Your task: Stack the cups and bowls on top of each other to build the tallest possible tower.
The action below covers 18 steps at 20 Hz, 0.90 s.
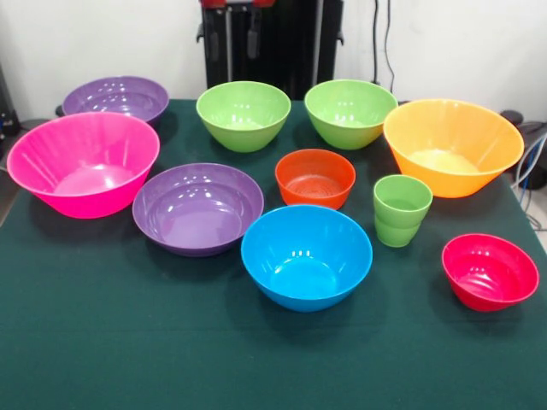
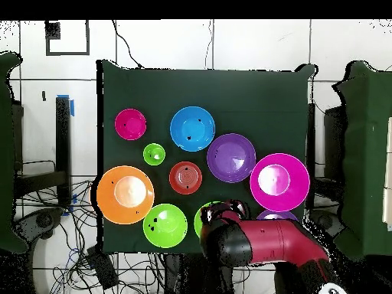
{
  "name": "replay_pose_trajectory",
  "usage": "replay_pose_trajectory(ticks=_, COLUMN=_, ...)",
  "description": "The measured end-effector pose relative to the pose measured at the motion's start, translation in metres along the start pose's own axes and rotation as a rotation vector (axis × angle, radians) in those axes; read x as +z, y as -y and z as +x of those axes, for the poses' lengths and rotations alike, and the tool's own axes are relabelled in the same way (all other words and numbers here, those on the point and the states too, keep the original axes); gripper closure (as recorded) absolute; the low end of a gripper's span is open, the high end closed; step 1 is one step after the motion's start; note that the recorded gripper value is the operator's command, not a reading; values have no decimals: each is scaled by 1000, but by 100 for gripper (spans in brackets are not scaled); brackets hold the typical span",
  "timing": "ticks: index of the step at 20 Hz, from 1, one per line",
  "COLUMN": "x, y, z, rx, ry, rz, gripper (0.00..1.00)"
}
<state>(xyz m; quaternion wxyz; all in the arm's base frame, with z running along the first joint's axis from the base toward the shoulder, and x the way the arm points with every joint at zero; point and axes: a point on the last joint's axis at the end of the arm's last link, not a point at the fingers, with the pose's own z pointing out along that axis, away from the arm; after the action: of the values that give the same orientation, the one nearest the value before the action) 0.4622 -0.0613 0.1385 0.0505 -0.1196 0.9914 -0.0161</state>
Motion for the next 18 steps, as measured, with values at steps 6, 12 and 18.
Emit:
replay_pose_trajectory(ticks=6, x=25, y=-4, z=-34, rx=-18, ry=-2, rz=-12, gripper=0)
replay_pose_trajectory(ticks=12, x=53, y=2, z=-58, rx=-10, ry=-9, rz=-15, gripper=0)
replay_pose_trajectory(ticks=18, x=77, y=7, z=-50, rx=11, ry=-51, rz=-11, gripper=0)
